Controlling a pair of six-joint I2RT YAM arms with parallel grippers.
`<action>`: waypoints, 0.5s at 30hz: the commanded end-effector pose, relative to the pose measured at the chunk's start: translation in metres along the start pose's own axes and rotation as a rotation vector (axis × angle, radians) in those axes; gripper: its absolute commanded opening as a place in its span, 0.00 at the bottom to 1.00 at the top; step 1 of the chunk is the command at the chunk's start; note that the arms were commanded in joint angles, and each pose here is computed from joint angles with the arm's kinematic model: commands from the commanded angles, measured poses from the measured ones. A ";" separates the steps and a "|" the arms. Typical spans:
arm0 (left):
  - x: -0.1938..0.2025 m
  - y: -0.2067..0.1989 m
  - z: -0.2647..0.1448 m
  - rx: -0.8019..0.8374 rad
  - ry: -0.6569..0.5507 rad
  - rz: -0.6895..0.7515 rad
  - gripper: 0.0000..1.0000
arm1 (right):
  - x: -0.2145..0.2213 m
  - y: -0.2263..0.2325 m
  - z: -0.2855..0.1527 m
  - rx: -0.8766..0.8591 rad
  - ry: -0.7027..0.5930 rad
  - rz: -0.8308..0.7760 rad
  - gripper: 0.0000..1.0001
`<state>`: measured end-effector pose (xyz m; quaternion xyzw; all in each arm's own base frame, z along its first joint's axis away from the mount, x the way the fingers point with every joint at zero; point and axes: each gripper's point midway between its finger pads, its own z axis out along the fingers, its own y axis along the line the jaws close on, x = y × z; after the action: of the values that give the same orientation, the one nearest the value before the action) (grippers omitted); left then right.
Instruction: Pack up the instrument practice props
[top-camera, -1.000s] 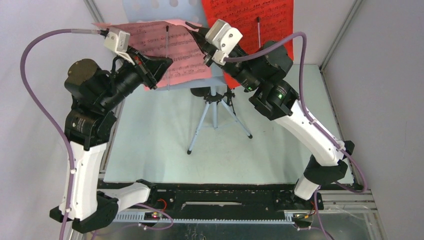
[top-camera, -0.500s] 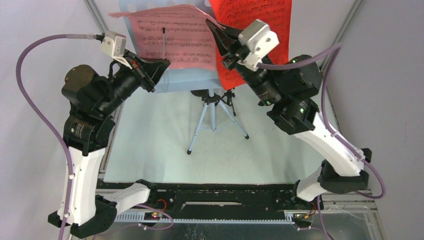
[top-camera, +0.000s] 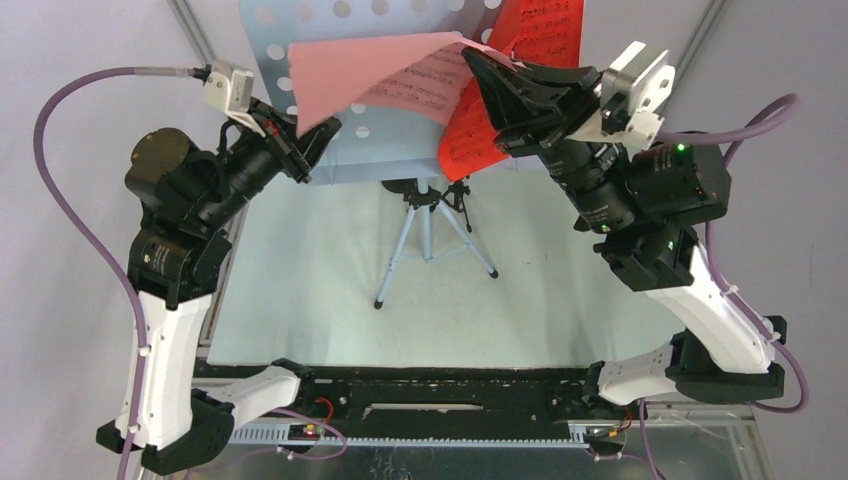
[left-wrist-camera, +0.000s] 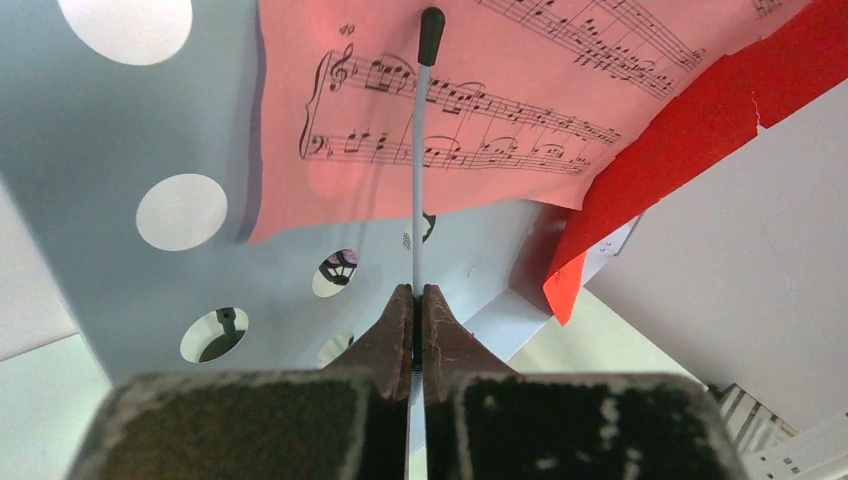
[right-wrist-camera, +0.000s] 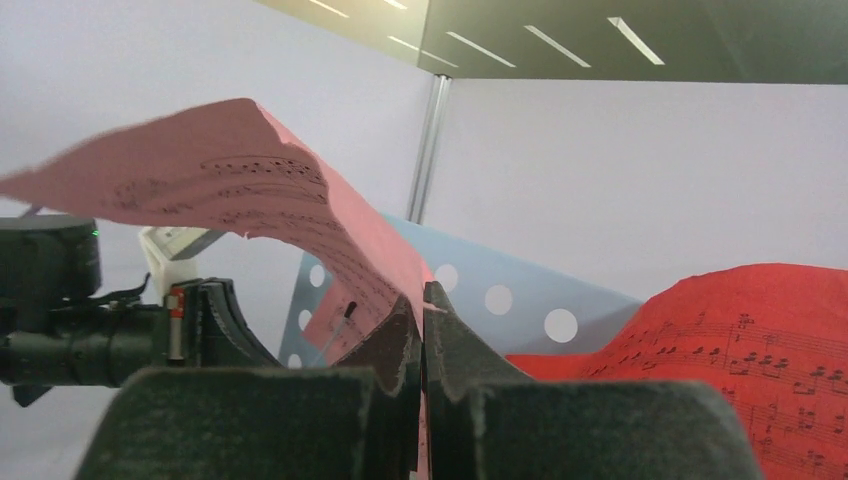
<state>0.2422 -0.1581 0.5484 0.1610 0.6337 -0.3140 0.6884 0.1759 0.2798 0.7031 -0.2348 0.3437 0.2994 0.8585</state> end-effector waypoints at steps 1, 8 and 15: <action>-0.004 0.006 0.001 -0.020 -0.021 0.028 0.00 | -0.020 0.000 -0.009 0.003 -0.041 0.080 0.00; -0.001 0.009 0.005 -0.030 -0.014 0.026 0.00 | -0.033 -0.008 -0.026 0.026 -0.049 0.100 0.00; 0.003 0.012 0.007 -0.040 -0.008 0.027 0.00 | -0.051 -0.017 -0.046 0.030 -0.074 0.129 0.00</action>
<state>0.2474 -0.1574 0.5477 0.1556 0.6346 -0.3096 0.6908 0.1493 0.2489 0.6991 -0.2195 0.3462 0.3358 0.8481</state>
